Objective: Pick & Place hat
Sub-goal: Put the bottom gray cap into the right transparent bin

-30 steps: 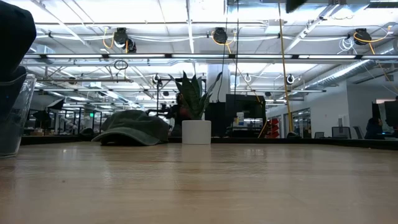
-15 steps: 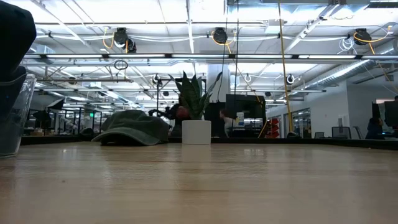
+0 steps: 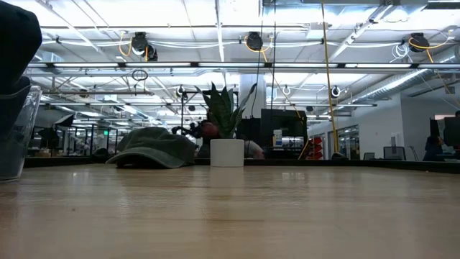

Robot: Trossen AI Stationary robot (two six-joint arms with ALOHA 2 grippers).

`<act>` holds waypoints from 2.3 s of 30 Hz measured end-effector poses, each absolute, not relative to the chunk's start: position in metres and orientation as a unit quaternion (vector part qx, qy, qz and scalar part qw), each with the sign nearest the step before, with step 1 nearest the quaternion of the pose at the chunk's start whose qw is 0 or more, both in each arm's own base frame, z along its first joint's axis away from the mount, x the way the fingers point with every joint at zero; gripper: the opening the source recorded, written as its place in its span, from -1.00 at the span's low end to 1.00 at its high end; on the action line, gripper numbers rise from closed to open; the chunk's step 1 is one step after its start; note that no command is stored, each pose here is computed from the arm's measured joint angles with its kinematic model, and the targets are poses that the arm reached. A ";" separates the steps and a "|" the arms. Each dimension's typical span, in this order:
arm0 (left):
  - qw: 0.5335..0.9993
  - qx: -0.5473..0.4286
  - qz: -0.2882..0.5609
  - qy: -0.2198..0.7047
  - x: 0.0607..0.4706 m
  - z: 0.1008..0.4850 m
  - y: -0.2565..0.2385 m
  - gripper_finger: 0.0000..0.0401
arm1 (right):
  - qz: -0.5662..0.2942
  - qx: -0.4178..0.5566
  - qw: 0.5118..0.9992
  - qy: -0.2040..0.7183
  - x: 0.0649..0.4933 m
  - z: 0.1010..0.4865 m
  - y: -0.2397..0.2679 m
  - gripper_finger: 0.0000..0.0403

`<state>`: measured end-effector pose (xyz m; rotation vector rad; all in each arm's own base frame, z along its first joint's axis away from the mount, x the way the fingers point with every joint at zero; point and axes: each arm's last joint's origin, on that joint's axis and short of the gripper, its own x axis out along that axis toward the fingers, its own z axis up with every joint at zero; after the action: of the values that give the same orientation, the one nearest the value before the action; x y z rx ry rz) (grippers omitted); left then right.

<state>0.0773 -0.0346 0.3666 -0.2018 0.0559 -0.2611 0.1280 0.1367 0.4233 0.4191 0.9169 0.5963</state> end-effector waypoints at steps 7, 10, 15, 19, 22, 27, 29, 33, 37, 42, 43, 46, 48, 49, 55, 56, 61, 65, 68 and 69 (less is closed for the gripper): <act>0.986 -0.101 -0.130 0.028 0.077 0.367 -0.035 -0.85 | 0.221 0.216 0.829 0.467 0.115 0.413 0.160 -1.00; 0.986 -0.100 -0.130 0.028 0.077 0.367 -0.035 -0.85 | 0.218 0.209 0.824 0.480 0.112 0.405 0.174 -1.00; 0.986 -0.101 -0.130 0.028 0.077 0.367 -0.035 -0.85 | 0.211 0.215 0.813 0.499 0.104 0.398 0.188 -1.00; 0.986 -0.100 -0.130 0.028 0.077 0.367 -0.035 -0.85 | 0.192 0.247 0.796 0.518 0.097 0.396 0.195 -1.00; 0.986 -0.100 -0.130 0.028 0.077 0.367 -0.035 -0.85 | 0.175 0.264 0.782 0.537 0.091 0.392 0.201 -1.00; 0.986 -0.100 -0.130 0.028 0.077 0.367 -0.035 -0.85 | 0.157 0.284 0.772 0.547 0.083 0.389 0.208 -1.00; 0.986 -0.100 -0.130 0.028 0.077 0.367 -0.035 -0.85 | 0.145 0.286 0.773 0.547 0.080 0.388 0.208 -1.00; 0.986 -0.100 -0.130 0.028 0.077 0.367 -0.035 -0.85 | 0.139 0.280 0.780 0.542 0.078 0.388 0.207 -1.00; 0.986 -0.100 -0.130 0.028 0.077 0.367 -0.035 -0.85 | 0.132 0.302 0.771 0.545 0.073 0.389 0.209 -1.00; 0.986 -0.101 -0.130 0.028 0.077 0.367 -0.035 -0.85 | 0.132 0.313 0.775 0.533 0.065 0.393 0.205 -1.00; 0.986 -0.101 -0.130 0.027 0.077 0.367 -0.035 -0.85 | 0.127 0.318 0.780 0.524 0.063 0.394 0.203 -1.00; 0.986 -0.101 -0.130 0.027 0.077 0.367 -0.035 -0.85 | 0.130 0.304 0.803 0.496 0.059 0.391 0.205 -1.00; 0.986 -0.101 -0.130 0.027 0.077 0.367 -0.035 -0.85 | 0.138 0.290 0.806 0.498 0.060 0.382 0.210 -1.00; 0.986 -0.100 -0.130 0.028 0.077 0.367 -0.035 -0.85 | 0.138 0.283 0.807 0.500 0.060 0.376 0.212 -1.00; 0.986 -0.101 -0.130 0.028 0.077 0.367 -0.035 -0.85 | 0.147 0.232 0.822 0.498 0.062 0.346 0.217 -1.00; 0.986 -0.101 -0.130 0.028 0.077 0.367 -0.035 -0.85 | 0.156 0.220 0.826 0.495 0.063 0.341 0.219 -1.00; 0.986 -0.101 -0.130 0.028 0.077 0.367 -0.035 -0.85 | 0.178 0.185 0.847 0.466 0.072 0.315 0.220 -1.00; 0.986 -0.100 -0.130 0.028 0.077 0.367 -0.035 -0.85 | 0.227 0.165 0.855 0.437 0.072 0.300 0.222 -1.00; 0.986 -0.101 -0.130 0.028 0.077 0.367 -0.035 -0.85 | 0.225 0.177 0.855 0.432 0.073 0.290 0.217 -1.00; 0.986 -0.101 -0.130 0.028 0.077 0.367 -0.035 -0.85 | 0.211 0.186 0.854 0.437 0.074 0.287 0.213 -1.00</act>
<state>0.0772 -0.0346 0.3667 -0.2020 0.0556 -0.2611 0.0735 0.2127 0.2869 0.3911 0.9202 0.4447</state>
